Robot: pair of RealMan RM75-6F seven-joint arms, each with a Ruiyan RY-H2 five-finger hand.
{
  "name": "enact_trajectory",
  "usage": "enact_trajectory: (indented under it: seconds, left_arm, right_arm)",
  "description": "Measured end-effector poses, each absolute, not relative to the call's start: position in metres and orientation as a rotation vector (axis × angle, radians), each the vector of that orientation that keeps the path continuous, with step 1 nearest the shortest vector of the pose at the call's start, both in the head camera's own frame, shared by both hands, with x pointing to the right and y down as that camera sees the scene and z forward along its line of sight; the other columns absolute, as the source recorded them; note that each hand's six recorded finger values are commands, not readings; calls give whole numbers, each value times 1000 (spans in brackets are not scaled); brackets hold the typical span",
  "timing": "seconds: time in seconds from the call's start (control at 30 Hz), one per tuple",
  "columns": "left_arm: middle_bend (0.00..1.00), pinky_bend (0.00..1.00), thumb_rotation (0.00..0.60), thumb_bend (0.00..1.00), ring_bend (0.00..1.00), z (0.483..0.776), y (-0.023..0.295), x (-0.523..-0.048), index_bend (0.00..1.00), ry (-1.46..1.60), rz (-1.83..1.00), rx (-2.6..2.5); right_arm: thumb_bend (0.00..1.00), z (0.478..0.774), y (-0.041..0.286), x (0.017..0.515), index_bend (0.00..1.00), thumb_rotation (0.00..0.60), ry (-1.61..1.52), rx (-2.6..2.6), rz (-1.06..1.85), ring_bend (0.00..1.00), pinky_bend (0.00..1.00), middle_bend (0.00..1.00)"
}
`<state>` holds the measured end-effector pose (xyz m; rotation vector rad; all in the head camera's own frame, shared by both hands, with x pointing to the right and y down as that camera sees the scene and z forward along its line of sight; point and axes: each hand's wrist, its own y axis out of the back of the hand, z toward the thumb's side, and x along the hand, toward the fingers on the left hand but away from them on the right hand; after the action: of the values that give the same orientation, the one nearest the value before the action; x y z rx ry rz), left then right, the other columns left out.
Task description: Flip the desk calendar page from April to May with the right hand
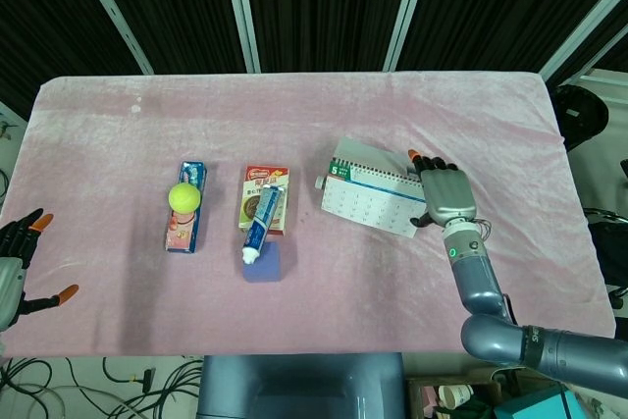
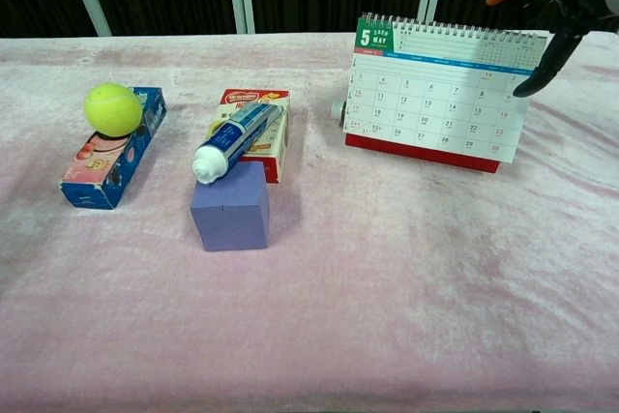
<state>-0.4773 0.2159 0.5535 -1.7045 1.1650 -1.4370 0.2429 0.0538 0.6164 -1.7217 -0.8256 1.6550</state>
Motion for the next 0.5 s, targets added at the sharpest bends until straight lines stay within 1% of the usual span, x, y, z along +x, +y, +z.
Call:
enact_trajectory:
  seconds: [0.07,0.3,0.4,0.5]
  left_arm:
    - [0,0,600,0,0,553,216,-477,0,1164,-1436,-1705]
    - [0,0,600,0,0,553,217,-477,0,1140,-1433,-1695]
    - [0,0,600,0,0,552,217,-477,0,1129,-1435,-1685]
    - [0,0,600,0,0,552,218,-477,0,1113,-1441,-1676]
  right_arm:
    - [44,609,55,248,0,600,-840,-1712,1637,11,163,0]
    - [63,582,68,283,0,600,-909,-1653,1571,0,134,0]
    - [72,570,83,305,0,600,-938,-1621,1538,0,113,0]
    - [72,559,106,331,0,600,-973,-1602,1511,0,100,0]
